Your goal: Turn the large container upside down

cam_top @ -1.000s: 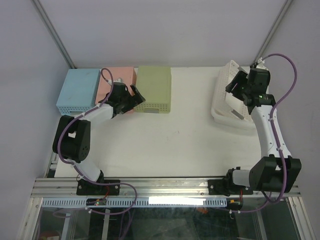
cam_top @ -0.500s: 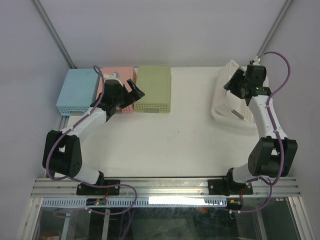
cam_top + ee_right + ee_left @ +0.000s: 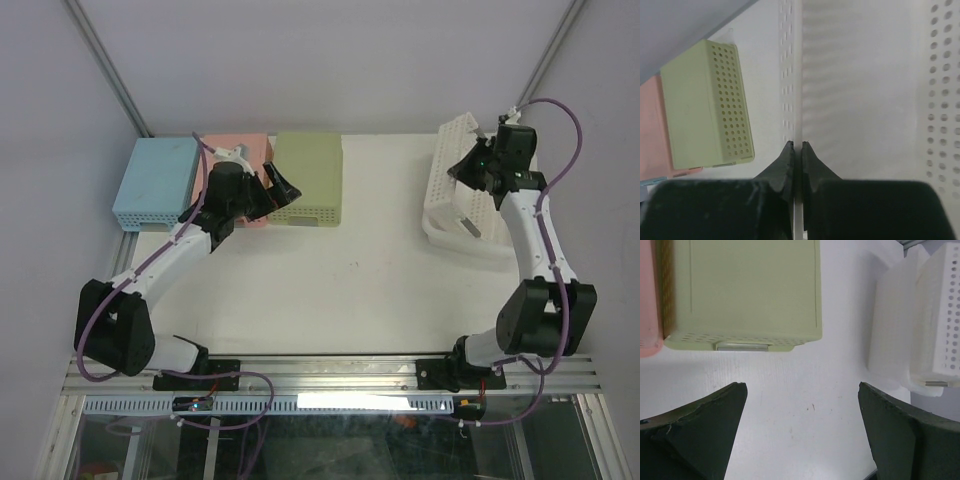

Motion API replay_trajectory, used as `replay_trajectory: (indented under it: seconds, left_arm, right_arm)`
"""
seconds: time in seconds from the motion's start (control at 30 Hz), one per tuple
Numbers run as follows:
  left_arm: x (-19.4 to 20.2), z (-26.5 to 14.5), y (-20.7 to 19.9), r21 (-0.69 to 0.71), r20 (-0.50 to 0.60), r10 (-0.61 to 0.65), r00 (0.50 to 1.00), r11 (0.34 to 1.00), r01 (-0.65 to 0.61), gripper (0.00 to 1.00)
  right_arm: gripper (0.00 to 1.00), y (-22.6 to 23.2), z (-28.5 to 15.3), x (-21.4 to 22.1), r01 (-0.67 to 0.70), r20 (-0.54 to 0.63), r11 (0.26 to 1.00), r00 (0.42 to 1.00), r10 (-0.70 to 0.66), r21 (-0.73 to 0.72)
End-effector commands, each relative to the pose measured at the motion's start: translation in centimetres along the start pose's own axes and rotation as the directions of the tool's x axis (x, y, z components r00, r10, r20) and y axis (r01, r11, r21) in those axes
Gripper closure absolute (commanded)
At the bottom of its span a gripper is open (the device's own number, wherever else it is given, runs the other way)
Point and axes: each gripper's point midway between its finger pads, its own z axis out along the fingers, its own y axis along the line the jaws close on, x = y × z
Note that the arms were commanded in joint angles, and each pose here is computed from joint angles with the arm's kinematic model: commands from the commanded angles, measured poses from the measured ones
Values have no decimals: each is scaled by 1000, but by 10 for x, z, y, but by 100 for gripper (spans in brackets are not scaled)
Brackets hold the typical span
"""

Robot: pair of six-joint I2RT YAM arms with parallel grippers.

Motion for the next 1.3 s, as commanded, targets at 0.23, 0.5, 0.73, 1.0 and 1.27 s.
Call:
replay_trajectory:
  seconds: [0.23, 0.5, 0.73, 1.0, 1.27]
  left_arm:
    - [-48, -56, -52, 105, 168, 40, 985, 993, -59, 1]
    - [-47, -77, -55, 121, 187, 45, 981, 990, -69, 1]
    - [-55, -103, -50, 75, 247, 63, 967, 994, -84, 1]
    - [-48, -106, -58, 105, 199, 103, 975, 987, -126, 1]
    - [-41, -100, -60, 125, 156, 115, 981, 983, -135, 1]
  right_arm:
    - [100, 129, -166, -74, 125, 330, 879, 943, 38, -460]
    - [100, 219, -174, -10, 21, 67, 569, 996, 59, -822]
    - [100, 233, -166, 44, -91, -94, 463, 995, 15, -882]
    - [100, 207, -156, 78, -300, -293, 385, 953, 76, -873]
    - [100, 173, -168, 84, -425, -371, 337, 903, 216, -840]
